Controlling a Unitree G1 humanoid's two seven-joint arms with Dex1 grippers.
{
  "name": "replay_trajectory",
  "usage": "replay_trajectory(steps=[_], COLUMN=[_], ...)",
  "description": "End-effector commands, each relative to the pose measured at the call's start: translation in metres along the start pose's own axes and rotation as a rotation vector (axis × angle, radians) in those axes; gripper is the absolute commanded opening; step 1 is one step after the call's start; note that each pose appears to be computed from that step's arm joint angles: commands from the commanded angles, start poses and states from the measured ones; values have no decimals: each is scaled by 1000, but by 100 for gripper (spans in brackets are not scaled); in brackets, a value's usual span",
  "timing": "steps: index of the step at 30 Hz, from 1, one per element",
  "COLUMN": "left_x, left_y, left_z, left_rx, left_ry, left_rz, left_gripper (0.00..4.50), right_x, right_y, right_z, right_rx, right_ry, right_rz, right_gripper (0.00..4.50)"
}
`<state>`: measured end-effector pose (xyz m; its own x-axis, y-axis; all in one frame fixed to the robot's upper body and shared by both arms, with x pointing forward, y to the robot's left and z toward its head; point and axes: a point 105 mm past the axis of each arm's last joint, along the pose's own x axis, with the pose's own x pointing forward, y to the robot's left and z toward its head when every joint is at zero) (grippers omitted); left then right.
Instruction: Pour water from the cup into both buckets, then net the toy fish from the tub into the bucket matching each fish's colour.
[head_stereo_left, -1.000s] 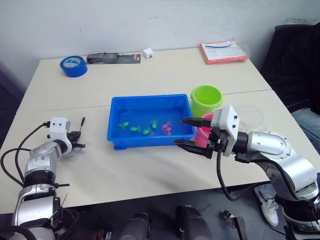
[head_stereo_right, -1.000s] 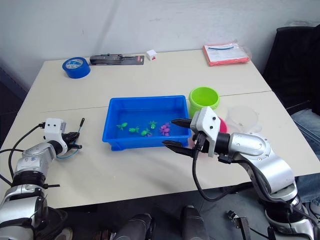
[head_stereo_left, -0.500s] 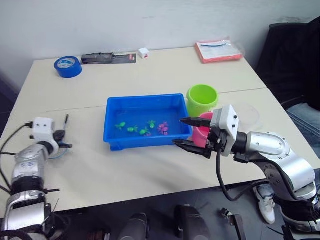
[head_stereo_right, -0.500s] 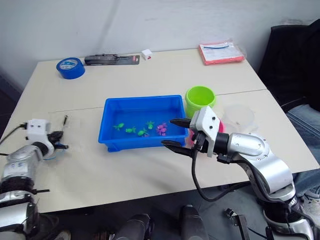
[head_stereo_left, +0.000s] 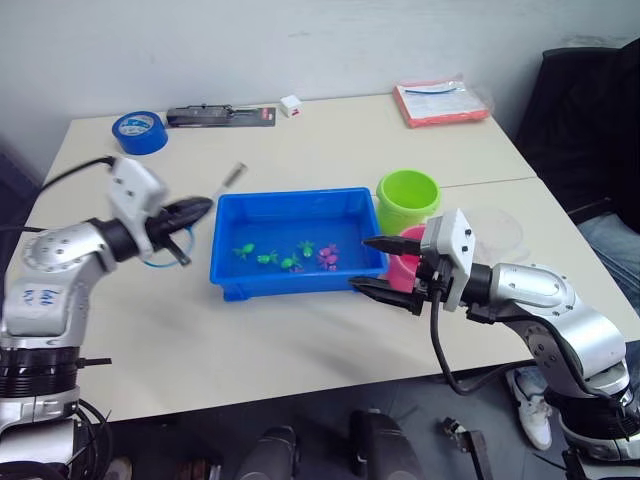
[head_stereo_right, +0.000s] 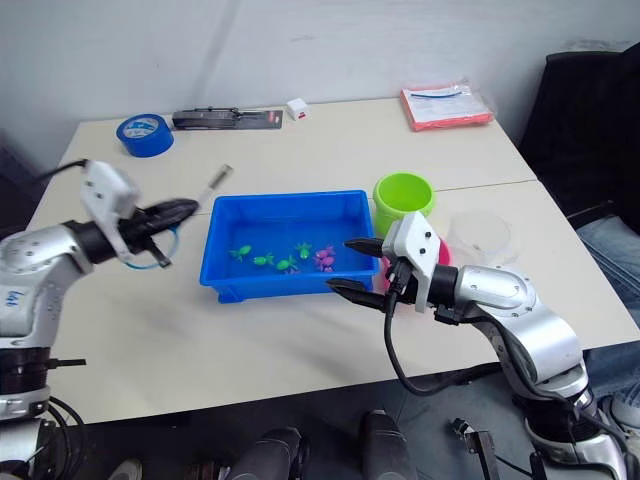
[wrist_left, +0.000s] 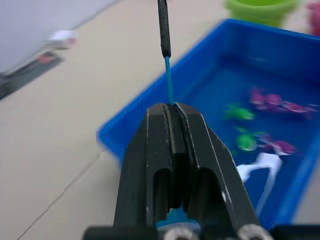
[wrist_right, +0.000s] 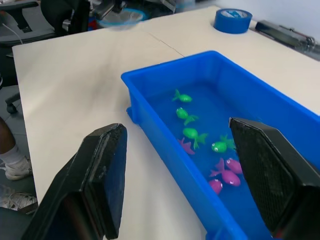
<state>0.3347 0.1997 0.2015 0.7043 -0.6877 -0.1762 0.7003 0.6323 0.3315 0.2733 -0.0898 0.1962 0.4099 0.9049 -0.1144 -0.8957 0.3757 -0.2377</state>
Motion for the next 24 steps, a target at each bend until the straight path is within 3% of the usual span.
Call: replay_trajectory(steps=[1,7,14,24], left_x=[11,30,40,50], left_y=[-24,-56,-86,-100], left_z=[10,20,13,21], left_rx=[57,157,301,329], left_ry=[-8,-38,-22,-78], left_rz=[-138,-370,-594,-677], left_gripper=[13,13,13,13], right_x=[-4,-6,-1,7], right_y=[-3,-5,7,16], right_z=[5,-5,-8,-3], right_rx=[2,49,121,140], right_ry=[11,78,132,139], right_rz=[-10,-26,37,102], right_gripper=[450,450,450,450])
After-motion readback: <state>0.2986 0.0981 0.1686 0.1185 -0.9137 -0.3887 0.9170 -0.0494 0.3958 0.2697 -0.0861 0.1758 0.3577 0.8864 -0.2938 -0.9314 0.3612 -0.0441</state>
